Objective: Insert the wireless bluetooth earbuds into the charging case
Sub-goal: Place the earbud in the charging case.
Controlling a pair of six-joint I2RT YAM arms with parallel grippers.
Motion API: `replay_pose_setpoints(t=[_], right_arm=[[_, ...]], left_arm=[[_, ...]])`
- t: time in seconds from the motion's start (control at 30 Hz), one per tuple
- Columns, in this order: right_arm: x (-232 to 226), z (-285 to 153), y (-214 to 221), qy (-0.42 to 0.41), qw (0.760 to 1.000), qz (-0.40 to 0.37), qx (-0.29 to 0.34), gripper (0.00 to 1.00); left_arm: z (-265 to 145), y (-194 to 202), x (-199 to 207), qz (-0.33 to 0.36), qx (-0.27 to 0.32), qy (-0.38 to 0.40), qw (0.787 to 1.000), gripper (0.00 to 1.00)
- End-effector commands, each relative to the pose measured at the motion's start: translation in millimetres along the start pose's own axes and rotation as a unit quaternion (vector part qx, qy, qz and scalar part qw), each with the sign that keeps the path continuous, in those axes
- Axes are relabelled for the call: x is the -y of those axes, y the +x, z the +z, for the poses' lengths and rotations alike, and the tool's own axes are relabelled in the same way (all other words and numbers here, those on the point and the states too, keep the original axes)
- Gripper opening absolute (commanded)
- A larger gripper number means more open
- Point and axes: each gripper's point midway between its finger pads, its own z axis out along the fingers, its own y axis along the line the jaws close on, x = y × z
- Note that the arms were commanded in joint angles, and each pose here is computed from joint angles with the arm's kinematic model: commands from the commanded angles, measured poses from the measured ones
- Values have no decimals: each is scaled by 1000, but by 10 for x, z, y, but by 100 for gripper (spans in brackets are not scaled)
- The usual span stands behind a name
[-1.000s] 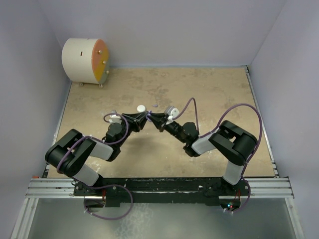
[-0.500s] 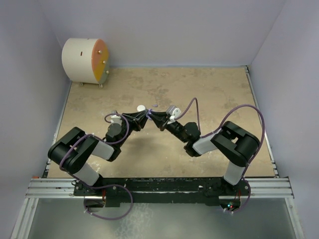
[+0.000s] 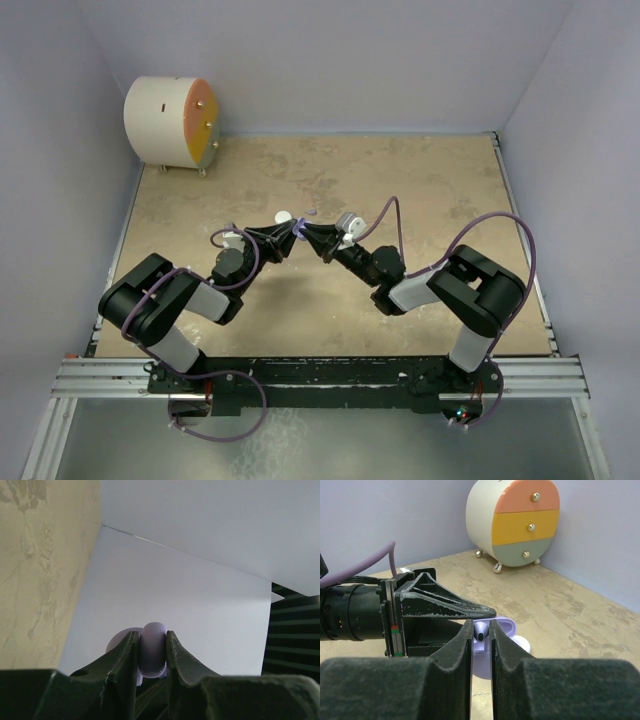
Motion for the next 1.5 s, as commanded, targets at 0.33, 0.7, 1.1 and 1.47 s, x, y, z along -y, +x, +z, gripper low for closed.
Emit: replay_pose_setpoints(t=[0.33, 0.7, 1.1, 1.47], right_arm=[[-24, -455, -1874, 1, 924, -52, 378, 0], [-45, -408, -1763, -8, 930, -45, 366, 0], [-62, -343, -1682, -17, 934, -23, 355, 14], [-78, -409, -1870, -22, 927, -18, 373, 45]], left_arm=[[15, 66, 285, -13, -8, 51, 999, 0], [62, 78, 270, -3, -7, 43, 999, 0], [80, 79, 255, 3, -7, 39, 999, 0], [100, 37, 174, 15, 3, 27, 1000, 0]])
